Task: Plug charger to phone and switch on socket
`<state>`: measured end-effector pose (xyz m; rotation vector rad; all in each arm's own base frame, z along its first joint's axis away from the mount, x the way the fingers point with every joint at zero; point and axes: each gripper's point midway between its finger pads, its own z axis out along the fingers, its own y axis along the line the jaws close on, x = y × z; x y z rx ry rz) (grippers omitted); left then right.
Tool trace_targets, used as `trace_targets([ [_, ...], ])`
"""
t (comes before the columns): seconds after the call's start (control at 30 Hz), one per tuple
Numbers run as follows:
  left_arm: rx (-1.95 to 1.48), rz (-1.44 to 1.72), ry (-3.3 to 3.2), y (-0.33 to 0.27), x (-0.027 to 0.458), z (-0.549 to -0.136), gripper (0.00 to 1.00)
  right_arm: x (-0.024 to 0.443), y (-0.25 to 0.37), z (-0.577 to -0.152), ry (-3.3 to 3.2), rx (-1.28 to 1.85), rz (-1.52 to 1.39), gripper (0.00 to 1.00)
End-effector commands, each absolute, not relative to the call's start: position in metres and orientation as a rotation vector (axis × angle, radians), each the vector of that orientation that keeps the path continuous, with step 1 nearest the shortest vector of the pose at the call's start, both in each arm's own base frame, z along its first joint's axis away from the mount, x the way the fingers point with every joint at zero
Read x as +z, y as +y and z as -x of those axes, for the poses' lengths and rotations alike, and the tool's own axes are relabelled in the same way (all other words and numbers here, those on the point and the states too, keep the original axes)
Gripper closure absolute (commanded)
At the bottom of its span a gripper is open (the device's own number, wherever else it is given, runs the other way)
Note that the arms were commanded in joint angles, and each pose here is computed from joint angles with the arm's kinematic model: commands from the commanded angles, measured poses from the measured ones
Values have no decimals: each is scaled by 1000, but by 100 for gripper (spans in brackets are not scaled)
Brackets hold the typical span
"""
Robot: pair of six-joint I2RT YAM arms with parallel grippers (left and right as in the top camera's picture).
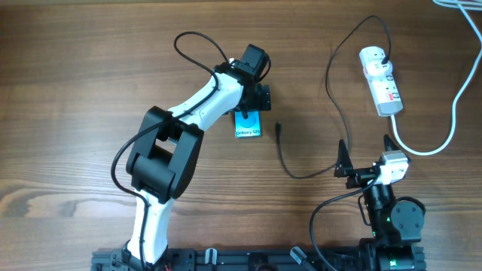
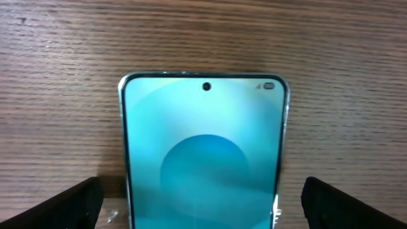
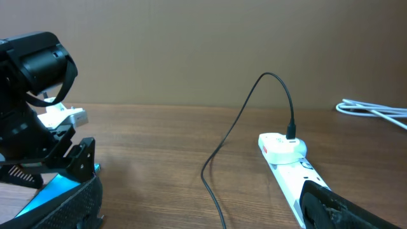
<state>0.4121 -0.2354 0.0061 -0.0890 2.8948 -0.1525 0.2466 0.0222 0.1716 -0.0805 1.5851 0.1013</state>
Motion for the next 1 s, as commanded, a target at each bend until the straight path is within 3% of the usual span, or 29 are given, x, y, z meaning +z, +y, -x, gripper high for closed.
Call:
trace_targets([
  [0.0, -105, 101, 2914, -234, -6, -406, 0, 173, 21, -246, 1578, 88, 84, 0],
  [0.23, -20, 129, 2987, -225, -41, -392, 0, 173, 21, -246, 1577, 88, 84, 0],
  [0.5, 127, 131, 2990, -206, -44, -387, 0, 173, 21, -246, 1578, 88, 84, 0],
  [0.73, -129, 125, 3108, -236, -46, -368, 0, 173, 21, -246, 1578, 88, 84, 0],
  [0.97, -103, 87, 3133, -241, -46, -357, 0, 173, 21, -246, 1578, 88, 84, 0],
])
